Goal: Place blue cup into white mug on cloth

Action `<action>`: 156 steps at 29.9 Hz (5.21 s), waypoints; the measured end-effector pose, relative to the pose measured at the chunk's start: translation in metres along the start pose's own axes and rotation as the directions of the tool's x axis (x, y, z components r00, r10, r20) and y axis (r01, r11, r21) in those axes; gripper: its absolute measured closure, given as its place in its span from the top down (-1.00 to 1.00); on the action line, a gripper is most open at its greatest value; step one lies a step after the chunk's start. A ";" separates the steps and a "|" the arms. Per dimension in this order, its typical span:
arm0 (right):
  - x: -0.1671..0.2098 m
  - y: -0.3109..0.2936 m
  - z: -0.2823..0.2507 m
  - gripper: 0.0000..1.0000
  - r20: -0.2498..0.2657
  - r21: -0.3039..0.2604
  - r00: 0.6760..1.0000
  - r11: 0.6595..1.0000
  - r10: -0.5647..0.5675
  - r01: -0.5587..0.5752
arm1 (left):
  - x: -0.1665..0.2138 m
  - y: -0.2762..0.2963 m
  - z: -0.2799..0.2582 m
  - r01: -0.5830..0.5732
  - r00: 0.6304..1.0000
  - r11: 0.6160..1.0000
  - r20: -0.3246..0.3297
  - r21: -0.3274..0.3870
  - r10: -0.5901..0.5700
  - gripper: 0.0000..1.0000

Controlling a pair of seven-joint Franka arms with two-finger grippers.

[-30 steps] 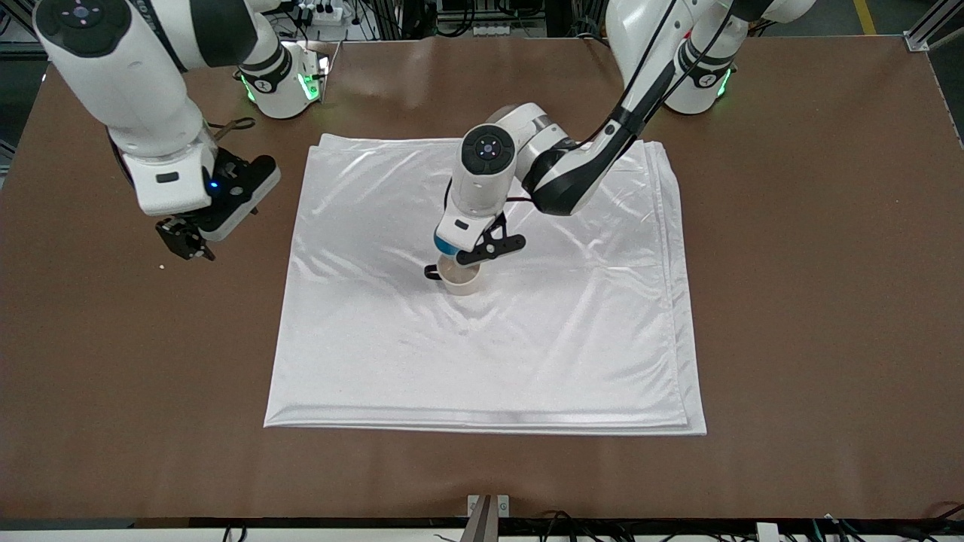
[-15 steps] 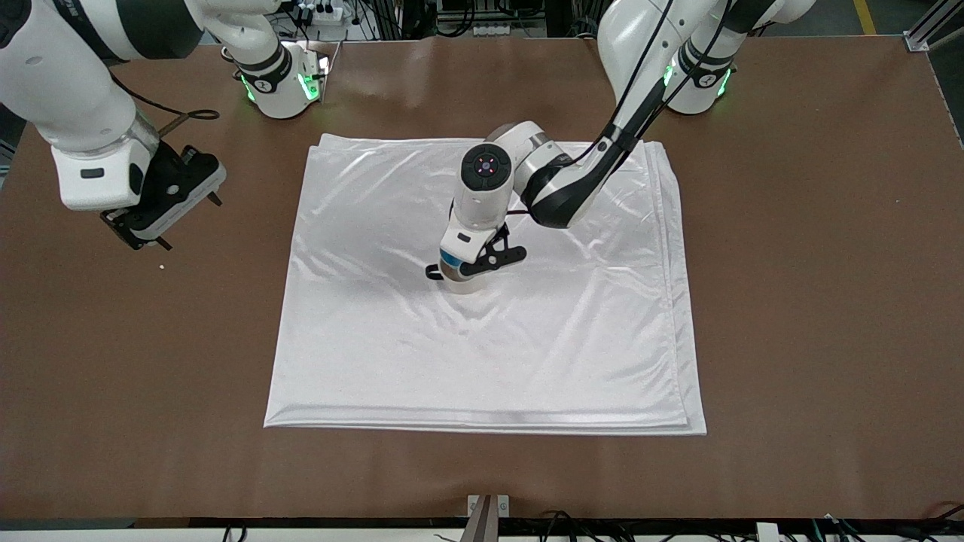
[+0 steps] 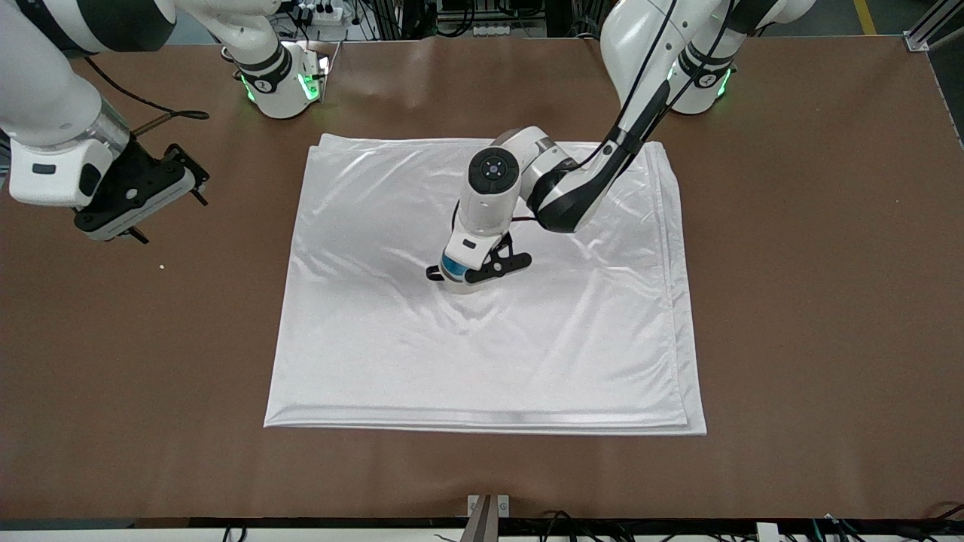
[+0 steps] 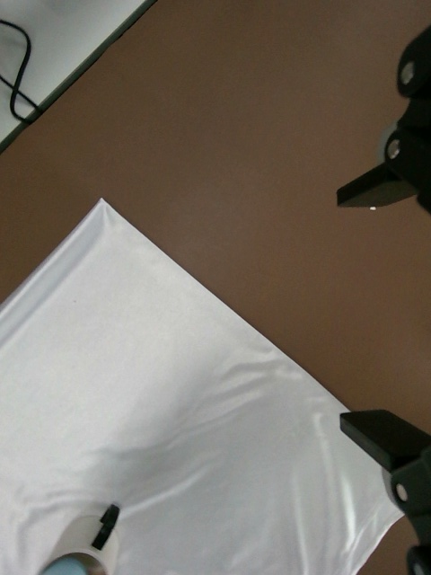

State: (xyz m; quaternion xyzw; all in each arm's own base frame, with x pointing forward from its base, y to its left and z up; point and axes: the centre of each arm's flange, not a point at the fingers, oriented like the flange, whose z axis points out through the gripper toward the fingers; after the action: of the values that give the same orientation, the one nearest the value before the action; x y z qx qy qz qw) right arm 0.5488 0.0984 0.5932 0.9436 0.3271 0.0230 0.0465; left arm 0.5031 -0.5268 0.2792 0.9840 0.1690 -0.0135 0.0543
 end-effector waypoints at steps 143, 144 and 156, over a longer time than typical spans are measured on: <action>-0.079 0.120 -0.036 1.00 -0.020 0.062 0.660 0.659 0.751 -0.749 | 0.211 -0.402 -0.396 -0.361 0.932 0.926 0.039 0.106 0.359 1.00; -0.079 0.120 -0.036 1.00 -0.020 0.062 0.660 0.660 0.751 -0.749 | 0.211 -0.403 -0.396 -0.363 0.932 0.926 0.039 0.106 0.361 1.00; -0.075 0.116 -0.035 1.00 -0.018 0.063 0.663 0.663 0.748 -0.746 | 0.210 -0.402 -0.396 -0.367 0.930 0.924 0.040 0.105 0.365 1.00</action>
State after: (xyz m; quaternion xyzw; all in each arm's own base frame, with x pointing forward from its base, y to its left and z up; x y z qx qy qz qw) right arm 0.5585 -0.0358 0.6394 0.9949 -0.0870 0.0518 0.0027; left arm 0.5703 -0.0361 0.6220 0.9996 -0.0193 -0.0223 0.0027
